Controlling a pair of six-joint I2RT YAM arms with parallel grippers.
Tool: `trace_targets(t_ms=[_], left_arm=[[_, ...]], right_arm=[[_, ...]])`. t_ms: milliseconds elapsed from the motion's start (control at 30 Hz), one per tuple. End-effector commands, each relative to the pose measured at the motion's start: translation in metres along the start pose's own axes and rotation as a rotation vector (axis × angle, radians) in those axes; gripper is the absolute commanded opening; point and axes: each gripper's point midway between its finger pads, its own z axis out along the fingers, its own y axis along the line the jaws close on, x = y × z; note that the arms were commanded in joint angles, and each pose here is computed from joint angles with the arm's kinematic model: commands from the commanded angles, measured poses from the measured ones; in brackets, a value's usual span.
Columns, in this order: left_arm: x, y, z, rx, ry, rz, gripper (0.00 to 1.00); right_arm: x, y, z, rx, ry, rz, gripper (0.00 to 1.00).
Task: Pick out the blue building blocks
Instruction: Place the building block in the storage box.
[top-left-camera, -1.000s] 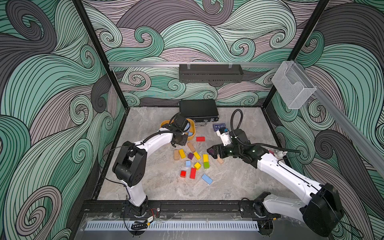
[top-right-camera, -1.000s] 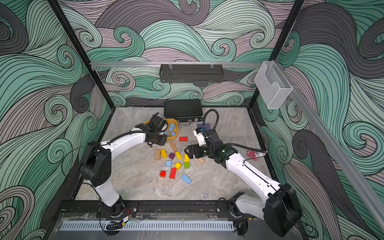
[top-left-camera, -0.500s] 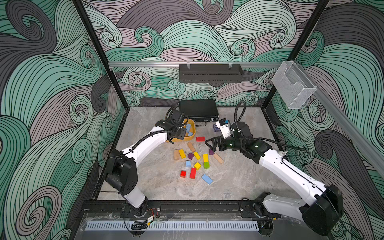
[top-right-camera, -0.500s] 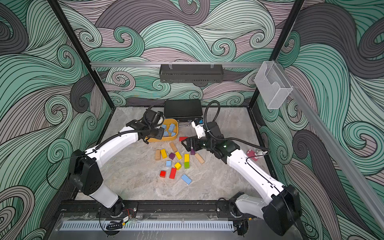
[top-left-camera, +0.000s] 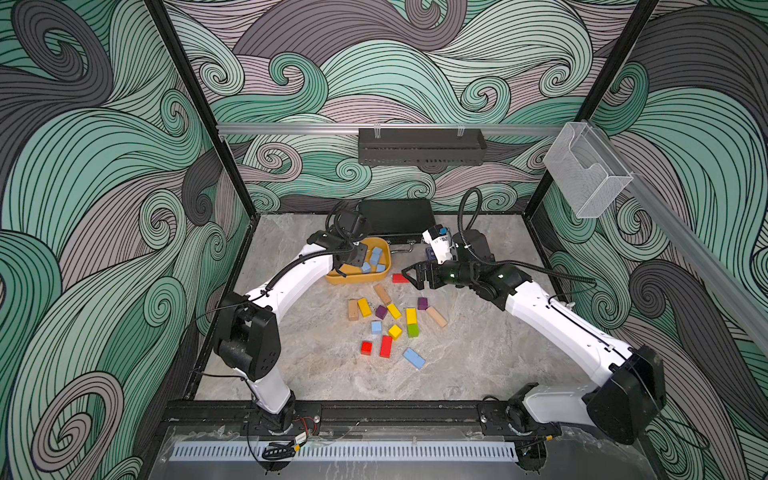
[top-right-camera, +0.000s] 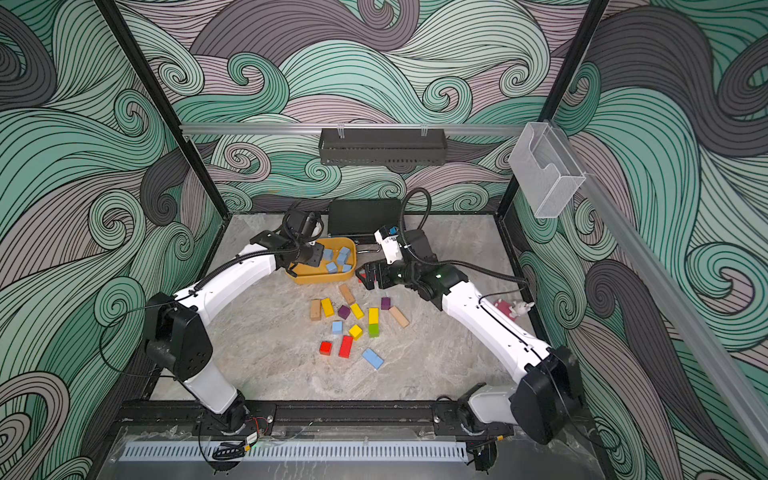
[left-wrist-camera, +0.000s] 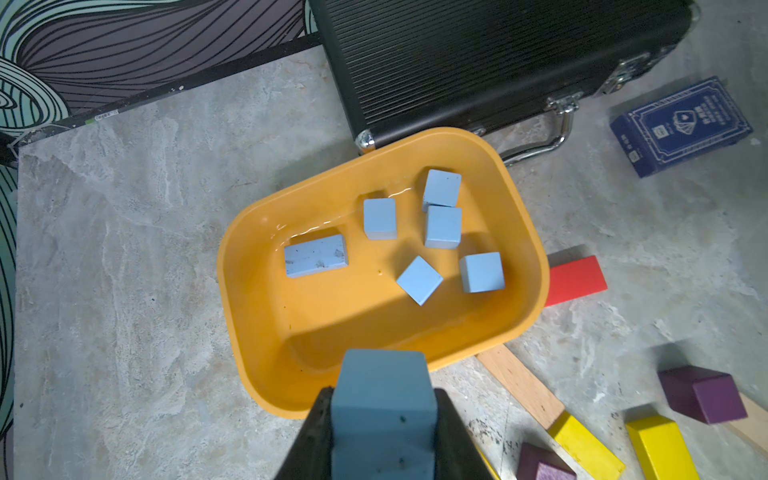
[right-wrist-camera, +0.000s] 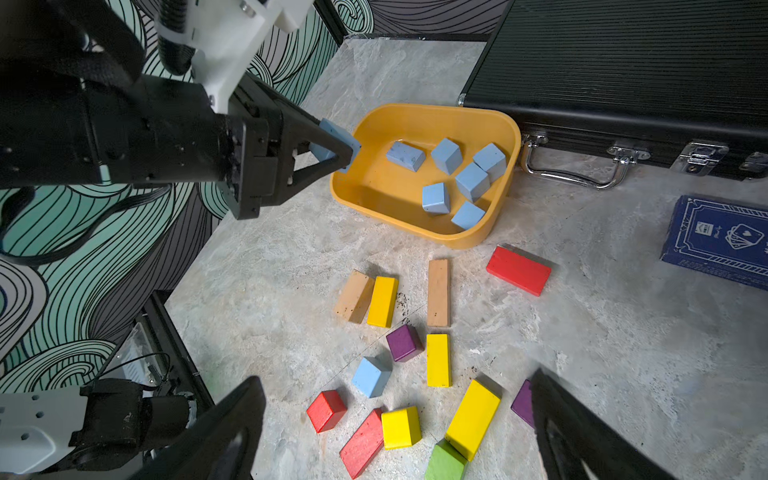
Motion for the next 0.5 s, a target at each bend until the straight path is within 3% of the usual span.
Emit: trace_targets(t_ms=[0, 467], left_arm=[[-0.009, 0.011, 0.014, -0.034, 0.003, 0.002, 0.0], [-0.012, 0.017, 0.079, -0.054, 0.103, 0.026, 0.0]], right_arm=[[-0.008, -0.003, 0.005, 0.002, -0.004, -0.014, 0.99], [0.002, -0.027, 0.041, 0.03, 0.049, 0.053, 0.99]])
